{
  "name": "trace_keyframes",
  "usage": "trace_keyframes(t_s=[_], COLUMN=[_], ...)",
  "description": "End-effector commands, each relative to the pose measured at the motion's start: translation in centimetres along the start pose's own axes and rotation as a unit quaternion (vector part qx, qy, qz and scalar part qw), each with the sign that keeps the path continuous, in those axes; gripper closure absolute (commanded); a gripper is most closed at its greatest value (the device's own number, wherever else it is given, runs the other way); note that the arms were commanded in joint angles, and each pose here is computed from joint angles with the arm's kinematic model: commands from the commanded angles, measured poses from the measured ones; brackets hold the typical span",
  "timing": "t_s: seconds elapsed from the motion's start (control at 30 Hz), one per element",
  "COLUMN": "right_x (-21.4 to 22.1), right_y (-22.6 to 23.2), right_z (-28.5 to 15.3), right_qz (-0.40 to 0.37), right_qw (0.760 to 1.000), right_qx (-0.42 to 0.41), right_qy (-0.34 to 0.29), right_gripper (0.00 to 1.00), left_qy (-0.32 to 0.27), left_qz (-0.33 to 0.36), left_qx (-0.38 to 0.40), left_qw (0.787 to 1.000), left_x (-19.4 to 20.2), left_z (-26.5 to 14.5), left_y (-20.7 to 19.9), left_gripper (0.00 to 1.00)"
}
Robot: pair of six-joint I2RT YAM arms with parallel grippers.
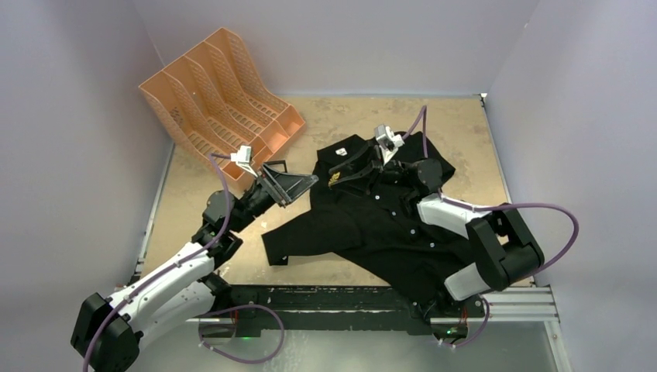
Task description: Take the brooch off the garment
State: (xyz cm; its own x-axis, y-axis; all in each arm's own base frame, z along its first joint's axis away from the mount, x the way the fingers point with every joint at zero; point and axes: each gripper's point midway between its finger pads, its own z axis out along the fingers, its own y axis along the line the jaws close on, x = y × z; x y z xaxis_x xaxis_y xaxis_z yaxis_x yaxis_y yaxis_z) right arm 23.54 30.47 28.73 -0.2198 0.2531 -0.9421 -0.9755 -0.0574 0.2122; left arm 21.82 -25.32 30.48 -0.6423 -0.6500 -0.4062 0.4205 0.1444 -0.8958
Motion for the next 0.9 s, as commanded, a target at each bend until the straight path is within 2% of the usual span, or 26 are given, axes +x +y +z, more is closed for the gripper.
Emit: trace_keyframes(t_s=[0.0, 0.27, 0.53, 0.87], right_x=[-2.5, -3.4, -4.4, -5.8], right_y=[2.7, 3.6, 4.0, 4.9], right_z=[0.6, 0.9, 1.0, 1.0], right_qz=[-0.067, -0.067, -0.094, -0.124], right_qw=[0.995, 0.992, 0.990, 0.986], right_qx=[-0.067, -0.096, -0.091, -0.097], right_qy=[-0.037, -0.047, -0.050, -0.062], right_gripper=[0.77, 0.78, 0.78, 0.78], left_qy=[-0.028, -0.009, -0.049, -0.032], left_qz=[-0.056, -0.071, -0.051, -0.072], left_qx=[0.062, 0.058, 0.027, 0.018], left_qw=[0.996, 0.996, 0.997, 0.997], left_x=[-1.1, 1.7, 0.4, 1.4], left_z=[0.5, 1.9, 0.8, 0.9], left_y=[-2.5, -2.1, -1.4, -0.2], left_gripper=[0.46, 0.49, 0.51, 0.52])
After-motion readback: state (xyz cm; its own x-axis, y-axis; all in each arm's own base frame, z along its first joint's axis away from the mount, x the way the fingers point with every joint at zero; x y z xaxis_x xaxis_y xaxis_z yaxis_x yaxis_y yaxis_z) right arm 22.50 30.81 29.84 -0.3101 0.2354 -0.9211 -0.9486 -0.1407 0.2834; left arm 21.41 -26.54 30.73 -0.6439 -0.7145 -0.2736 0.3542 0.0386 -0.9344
